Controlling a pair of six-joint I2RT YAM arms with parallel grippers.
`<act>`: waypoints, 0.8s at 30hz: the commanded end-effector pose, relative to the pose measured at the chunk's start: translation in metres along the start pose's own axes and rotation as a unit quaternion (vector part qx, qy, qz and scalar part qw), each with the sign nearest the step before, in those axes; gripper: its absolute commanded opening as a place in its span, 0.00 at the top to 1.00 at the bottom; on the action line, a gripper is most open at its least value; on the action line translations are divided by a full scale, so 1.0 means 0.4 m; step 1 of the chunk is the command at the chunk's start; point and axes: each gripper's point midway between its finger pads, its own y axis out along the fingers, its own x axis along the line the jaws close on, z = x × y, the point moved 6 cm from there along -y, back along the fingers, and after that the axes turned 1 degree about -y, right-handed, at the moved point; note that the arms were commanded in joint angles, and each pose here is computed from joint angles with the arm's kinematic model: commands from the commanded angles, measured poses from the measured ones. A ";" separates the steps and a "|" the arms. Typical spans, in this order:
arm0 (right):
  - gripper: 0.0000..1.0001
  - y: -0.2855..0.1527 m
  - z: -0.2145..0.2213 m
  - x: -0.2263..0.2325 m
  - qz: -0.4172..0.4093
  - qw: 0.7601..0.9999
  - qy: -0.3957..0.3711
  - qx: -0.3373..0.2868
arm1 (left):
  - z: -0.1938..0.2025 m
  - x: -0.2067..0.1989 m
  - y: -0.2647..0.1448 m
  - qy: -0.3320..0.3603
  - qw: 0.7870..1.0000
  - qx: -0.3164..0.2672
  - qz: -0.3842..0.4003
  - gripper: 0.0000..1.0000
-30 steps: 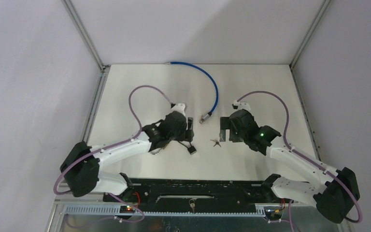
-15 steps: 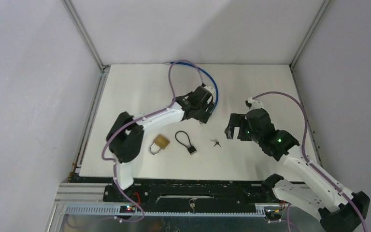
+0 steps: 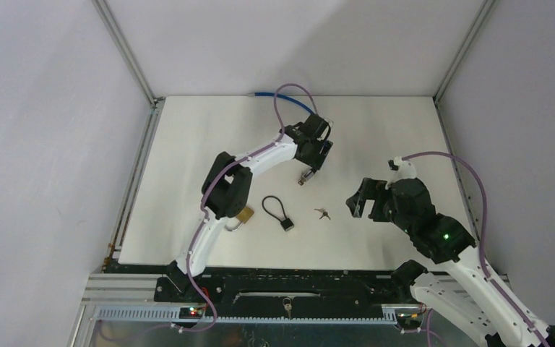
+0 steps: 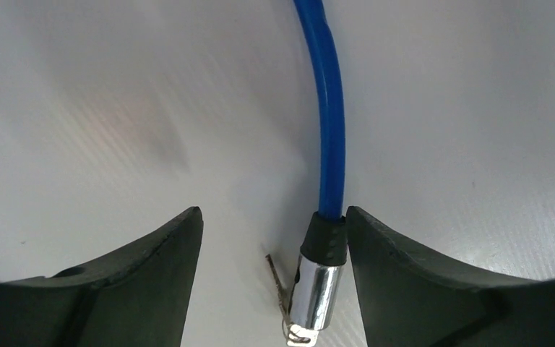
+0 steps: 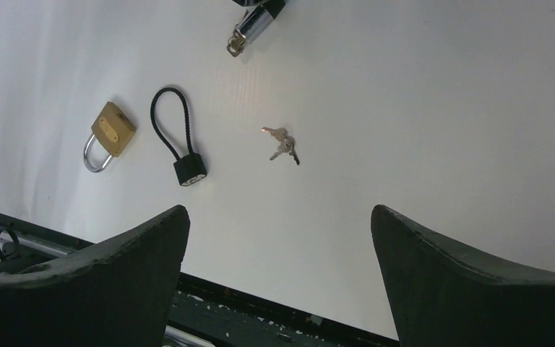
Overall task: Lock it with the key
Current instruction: Pick up the lock from the center of the board.
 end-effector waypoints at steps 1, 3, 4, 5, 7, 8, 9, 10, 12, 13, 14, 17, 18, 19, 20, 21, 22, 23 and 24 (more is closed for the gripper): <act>0.03 -0.011 0.007 -0.019 0.017 1.000 0.003 -0.004 | -0.033 -0.021 -0.001 0.001 0.999 -0.008 0.033 0.27; 0.03 -0.010 0.008 -0.020 0.018 1.000 -0.002 -0.001 | -0.033 -0.031 0.012 -0.002 0.999 -0.006 0.046 0.29; 0.03 -0.010 0.009 -0.020 0.018 1.000 -0.003 0.000 | -0.030 -0.039 0.019 -0.003 0.999 -0.003 0.053 0.30; 0.03 -0.010 0.010 -0.020 0.018 1.000 -0.004 0.001 | -0.025 -0.041 0.027 -0.005 0.998 0.001 0.056 0.31; 0.03 -0.010 0.010 -0.021 0.018 1.000 -0.005 0.002 | -0.015 -0.052 0.041 -0.008 0.997 0.012 0.071 0.36; 0.03 -0.010 0.011 -0.021 0.019 1.000 -0.006 0.003 | -0.010 -0.056 0.048 -0.009 0.997 0.017 0.077 0.42; 0.03 -0.010 0.011 -0.022 0.020 1.000 -0.006 0.003 | -0.007 -0.058 0.052 -0.010 0.996 0.022 0.080 0.46; 0.03 -0.010 0.012 -0.024 0.022 1.000 -0.007 0.003 | -0.009 -0.062 0.051 -0.011 0.996 0.022 0.081 0.47; 0.03 -0.010 0.012 -0.027 0.026 1.000 -0.009 0.003 | -0.011 -0.064 0.052 -0.011 0.996 0.022 0.083 0.47; 0.03 -0.011 0.012 -0.028 0.027 1.000 -0.010 0.003 | -0.011 -0.066 0.051 -0.009 0.996 0.021 0.084 0.47; 0.03 -0.011 0.012 -0.029 0.028 1.000 -0.011 0.002 | -0.009 -0.069 0.051 -0.007 0.996 0.022 0.086 0.49; 0.03 -0.012 0.012 -0.033 0.032 0.999 -0.014 0.001 | 0.000 -0.078 0.047 0.007 0.995 0.030 0.090 0.62; 0.03 -0.013 0.012 -0.034 0.033 0.999 -0.014 0.000 | 0.006 -0.081 0.046 0.015 0.995 0.034 0.090 0.66; 0.03 -0.014 0.011 -0.034 0.033 0.999 -0.015 -0.001 | 0.010 -0.084 0.041 0.024 0.995 0.037 0.090 0.68; 0.03 -0.013 0.011 -0.035 0.034 0.999 -0.015 -0.002 | 0.016 -0.087 0.038 0.032 0.994 0.042 0.090 0.72; 0.03 -0.014 0.010 -0.035 0.034 0.999 -0.016 -0.002 | 0.022 -0.091 0.034 0.045 0.994 0.044 0.092 0.76; 0.03 -0.013 0.011 -0.035 0.033 0.999 -0.017 -0.002 | 0.029 -0.094 0.030 0.055 0.993 0.048 0.093 0.80; 0.03 -0.014 0.011 -0.034 0.032 0.999 -0.017 -0.002 | 0.036 -0.096 0.025 0.064 0.992 0.051 0.093 0.84; 0.03 -0.014 0.010 -0.034 0.032 0.999 -0.016 -0.003 | 0.044 -0.101 0.022 0.075 0.991 0.054 0.093 0.89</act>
